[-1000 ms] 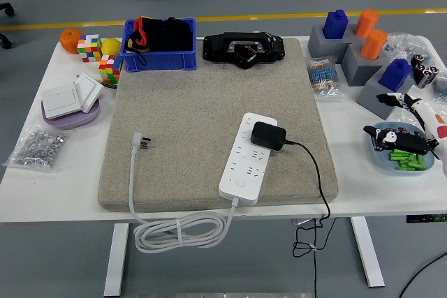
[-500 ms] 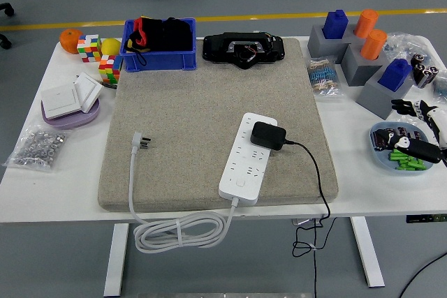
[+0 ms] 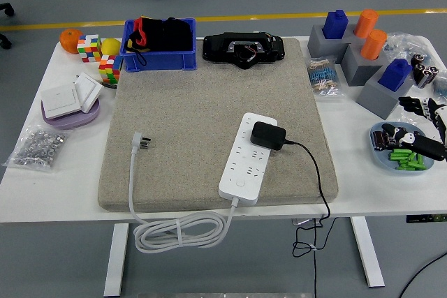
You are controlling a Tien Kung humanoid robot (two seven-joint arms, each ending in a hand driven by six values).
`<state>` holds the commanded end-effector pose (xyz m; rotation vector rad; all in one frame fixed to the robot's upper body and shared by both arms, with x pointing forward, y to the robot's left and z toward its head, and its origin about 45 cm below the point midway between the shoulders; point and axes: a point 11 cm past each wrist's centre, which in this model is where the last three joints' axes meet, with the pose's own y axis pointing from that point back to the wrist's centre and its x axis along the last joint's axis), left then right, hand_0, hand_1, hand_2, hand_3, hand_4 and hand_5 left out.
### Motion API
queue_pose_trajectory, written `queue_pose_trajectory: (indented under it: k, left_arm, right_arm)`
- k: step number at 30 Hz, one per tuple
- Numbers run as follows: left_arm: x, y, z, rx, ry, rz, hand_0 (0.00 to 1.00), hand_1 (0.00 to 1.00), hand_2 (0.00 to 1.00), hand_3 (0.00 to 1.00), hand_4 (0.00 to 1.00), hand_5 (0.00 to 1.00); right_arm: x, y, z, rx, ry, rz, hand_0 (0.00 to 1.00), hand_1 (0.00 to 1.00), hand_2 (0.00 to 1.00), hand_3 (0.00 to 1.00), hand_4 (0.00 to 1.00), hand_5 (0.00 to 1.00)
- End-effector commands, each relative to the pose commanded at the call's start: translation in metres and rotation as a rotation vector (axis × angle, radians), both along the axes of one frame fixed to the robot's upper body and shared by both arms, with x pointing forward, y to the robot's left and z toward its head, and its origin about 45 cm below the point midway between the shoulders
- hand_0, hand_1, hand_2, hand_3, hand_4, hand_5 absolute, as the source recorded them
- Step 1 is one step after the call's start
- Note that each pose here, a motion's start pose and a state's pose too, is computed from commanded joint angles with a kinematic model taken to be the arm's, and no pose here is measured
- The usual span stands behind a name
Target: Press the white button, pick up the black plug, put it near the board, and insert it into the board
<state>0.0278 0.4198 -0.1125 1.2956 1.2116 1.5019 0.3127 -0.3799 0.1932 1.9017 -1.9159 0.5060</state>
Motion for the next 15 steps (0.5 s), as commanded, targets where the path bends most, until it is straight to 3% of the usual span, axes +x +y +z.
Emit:
queue_pose_trajectory:
  k: [4,15]
  left_arm:
    - [0.0038,0.0000,0.0004,0.001,-0.005,-0.004,0.742,0.719,0.695,0.763,0.682,0.288]
    - [0.0037,0.0039,0.0017,0.009,0.000,0.002,0.743,0.719,0.695,0.764,0.681,0.288]
  right_arm:
    - [0.0014,0.0008,0.0004,0.005,0.003,-0.009,0.872,0.773,0.735,0.739,0.951,0.382]
    - [0.0029,0.0029,0.0018,0.012,0.004,-0.010,0.870,0.775,0.736,0.730,0.928,0.372]
